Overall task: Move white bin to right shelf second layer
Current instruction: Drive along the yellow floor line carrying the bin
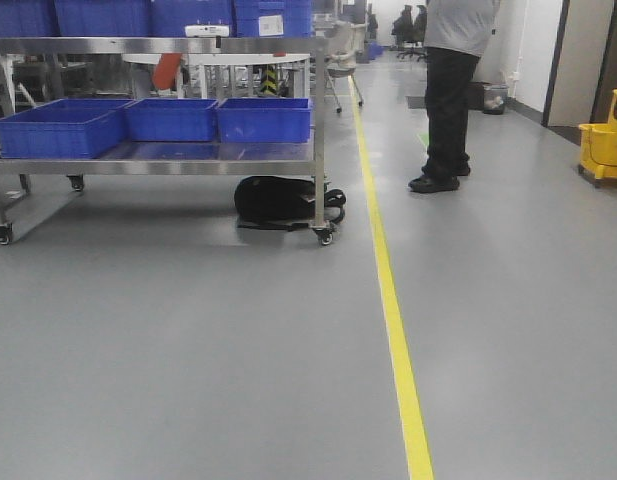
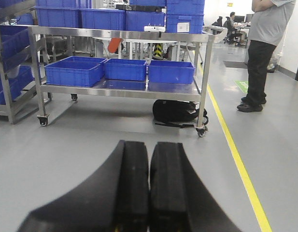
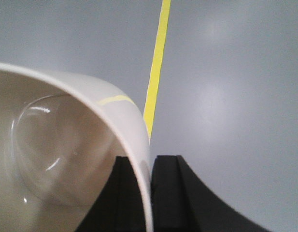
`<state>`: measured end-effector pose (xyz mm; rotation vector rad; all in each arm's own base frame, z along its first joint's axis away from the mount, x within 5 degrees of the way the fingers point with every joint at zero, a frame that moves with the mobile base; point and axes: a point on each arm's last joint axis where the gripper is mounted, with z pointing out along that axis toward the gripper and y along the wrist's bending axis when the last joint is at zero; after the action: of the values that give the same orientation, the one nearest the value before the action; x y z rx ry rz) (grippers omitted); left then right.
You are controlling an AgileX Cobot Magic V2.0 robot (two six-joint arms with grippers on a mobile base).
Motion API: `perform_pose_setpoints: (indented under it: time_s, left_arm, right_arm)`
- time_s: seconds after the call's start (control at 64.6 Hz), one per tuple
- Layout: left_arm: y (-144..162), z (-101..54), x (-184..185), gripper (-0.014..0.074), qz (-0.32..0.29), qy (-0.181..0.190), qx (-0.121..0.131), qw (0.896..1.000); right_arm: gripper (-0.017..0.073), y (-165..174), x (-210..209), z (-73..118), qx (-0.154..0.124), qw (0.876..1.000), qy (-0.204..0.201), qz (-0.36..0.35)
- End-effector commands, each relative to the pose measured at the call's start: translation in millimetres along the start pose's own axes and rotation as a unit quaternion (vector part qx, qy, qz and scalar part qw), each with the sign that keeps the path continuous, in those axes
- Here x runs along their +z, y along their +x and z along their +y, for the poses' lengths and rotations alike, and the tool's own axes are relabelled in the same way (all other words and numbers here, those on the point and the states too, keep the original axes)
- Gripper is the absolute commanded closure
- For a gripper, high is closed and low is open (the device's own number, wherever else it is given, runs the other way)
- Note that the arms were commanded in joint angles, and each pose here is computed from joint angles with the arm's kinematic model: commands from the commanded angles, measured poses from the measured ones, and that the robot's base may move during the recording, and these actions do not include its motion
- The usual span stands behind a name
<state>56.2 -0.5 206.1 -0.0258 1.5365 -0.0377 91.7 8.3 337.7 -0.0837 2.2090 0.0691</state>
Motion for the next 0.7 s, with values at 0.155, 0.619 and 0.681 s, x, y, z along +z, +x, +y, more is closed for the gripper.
perform_pose_setpoints:
  time_s: [0.155,0.619,0.681]
  left_arm:
    - [0.9,0.7,-0.4,0.0509,-0.035,-0.002,-0.005,0.999]
    - [0.9,0.7,-0.4,0.0509,-0.035,-0.002,-0.005,0.999]
    - [0.9,0.7,-0.4,0.0509,-0.035,-0.002,-0.005,0.999]
  right_arm:
    - [0.0482,-13.8,-6.1,0.0,0.000,0.999,0.001,-0.053]
    - [0.0482,-13.8,-6.1,0.0,0.000,0.999,0.001,-0.053]
    - [0.0482,-13.8,-6.1,0.0,0.000,0.999,0.001,-0.053]
